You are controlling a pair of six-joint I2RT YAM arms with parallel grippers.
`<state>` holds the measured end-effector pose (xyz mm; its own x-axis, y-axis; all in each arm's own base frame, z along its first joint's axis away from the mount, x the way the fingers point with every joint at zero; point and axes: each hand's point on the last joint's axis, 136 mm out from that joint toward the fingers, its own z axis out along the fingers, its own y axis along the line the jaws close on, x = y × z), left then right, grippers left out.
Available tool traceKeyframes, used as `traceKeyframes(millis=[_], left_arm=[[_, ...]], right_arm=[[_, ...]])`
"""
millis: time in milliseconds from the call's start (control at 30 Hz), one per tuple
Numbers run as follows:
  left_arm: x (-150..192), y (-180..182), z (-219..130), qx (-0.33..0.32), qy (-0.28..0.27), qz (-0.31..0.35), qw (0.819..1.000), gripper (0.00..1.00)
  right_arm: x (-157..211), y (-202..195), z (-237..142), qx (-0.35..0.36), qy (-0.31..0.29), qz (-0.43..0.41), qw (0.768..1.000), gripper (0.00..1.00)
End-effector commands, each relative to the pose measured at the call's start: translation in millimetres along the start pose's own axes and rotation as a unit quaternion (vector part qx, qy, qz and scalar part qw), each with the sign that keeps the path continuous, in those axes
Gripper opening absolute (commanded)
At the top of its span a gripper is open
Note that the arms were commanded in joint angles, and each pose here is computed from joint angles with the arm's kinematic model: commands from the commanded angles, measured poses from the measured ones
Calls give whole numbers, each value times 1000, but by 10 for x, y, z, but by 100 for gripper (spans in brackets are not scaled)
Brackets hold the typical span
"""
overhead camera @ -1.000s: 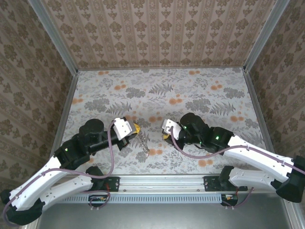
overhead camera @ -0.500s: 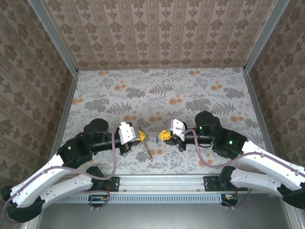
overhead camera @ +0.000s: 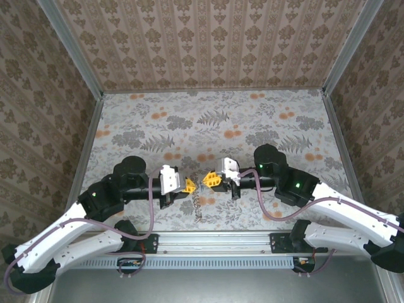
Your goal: Put the keys on the keyring
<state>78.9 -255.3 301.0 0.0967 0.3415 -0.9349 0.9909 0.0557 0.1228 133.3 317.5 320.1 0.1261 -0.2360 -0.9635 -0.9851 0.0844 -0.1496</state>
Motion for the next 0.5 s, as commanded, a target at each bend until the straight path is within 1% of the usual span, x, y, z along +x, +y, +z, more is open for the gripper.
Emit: traceKeyframes(millis=[0, 467], left_arm=[[-273, -50, -121, 5, -42, 30, 999, 0], [-287, -46, -145, -1, -50, 32, 998, 0]], right_arm=[[-135, 59, -6, -20, -20, -3, 1000, 0], [-82, 87, 31, -29, -15, 4, 999, 0]])
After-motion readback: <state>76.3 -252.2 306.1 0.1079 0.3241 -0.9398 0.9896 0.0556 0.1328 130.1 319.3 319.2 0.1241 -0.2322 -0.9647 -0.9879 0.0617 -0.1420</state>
